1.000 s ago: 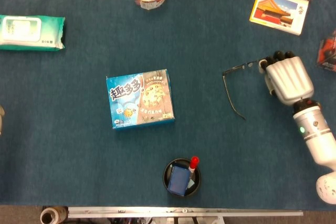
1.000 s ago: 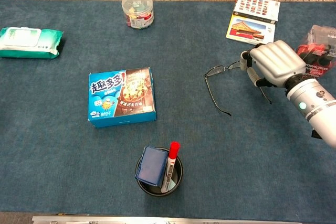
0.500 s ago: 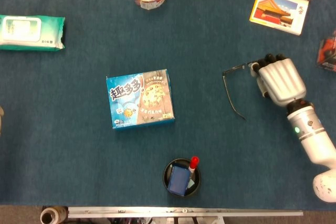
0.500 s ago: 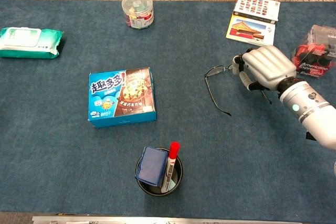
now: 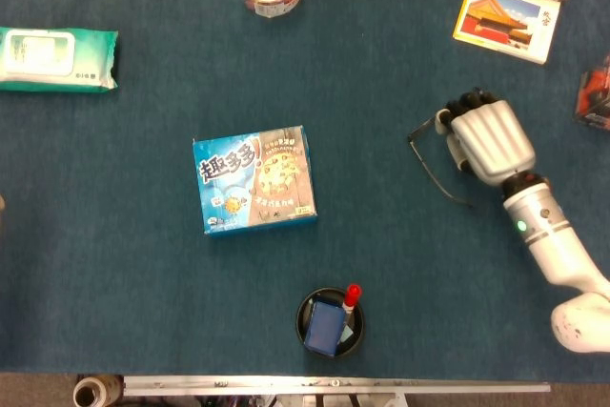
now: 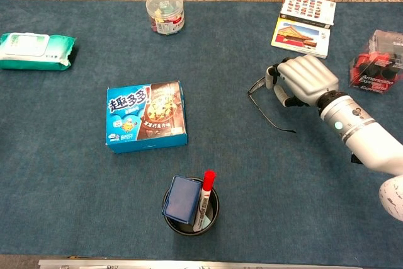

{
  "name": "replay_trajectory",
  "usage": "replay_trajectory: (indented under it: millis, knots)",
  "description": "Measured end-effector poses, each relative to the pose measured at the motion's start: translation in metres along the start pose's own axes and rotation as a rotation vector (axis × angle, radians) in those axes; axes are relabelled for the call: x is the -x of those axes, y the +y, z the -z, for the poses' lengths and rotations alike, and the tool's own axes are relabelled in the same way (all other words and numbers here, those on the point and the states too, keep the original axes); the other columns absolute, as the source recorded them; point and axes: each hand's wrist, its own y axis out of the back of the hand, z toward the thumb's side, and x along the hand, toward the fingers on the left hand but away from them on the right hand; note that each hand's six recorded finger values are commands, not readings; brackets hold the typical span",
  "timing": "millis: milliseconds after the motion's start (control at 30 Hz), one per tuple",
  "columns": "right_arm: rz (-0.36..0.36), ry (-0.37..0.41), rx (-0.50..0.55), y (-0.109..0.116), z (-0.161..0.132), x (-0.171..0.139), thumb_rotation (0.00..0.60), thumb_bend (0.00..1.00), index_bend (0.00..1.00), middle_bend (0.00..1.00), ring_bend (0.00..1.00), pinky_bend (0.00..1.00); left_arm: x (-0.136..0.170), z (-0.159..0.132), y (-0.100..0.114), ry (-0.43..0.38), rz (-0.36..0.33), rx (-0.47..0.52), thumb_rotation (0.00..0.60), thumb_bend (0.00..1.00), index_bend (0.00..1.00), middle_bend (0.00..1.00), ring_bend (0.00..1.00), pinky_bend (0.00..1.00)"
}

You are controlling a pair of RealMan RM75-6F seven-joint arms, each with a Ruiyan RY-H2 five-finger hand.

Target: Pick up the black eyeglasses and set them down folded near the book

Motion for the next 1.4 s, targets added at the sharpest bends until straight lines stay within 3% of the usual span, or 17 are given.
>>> replay_trajectory:
  millis: [867,1400]
  knots:
    - [-0.001,0.036,0.064,-0.008,-0.018,0.047,0.600,0.54,0.48,0.37,0.26,0.39,0.001,-0.002,-0.001,-0.012,0.006,-0.004,0.600,0.48,0.52,0.45,0.37,0.46]
    - [0.032,0.068,0.087,0.005,-0.027,0.040,0.600,0.54,0.48,0.37,0.25,0.39,0.001,-0.002,-0.001,-0.011,0.009,-0.004,0.600,0.48,0.52,0.45,0.37,0.46]
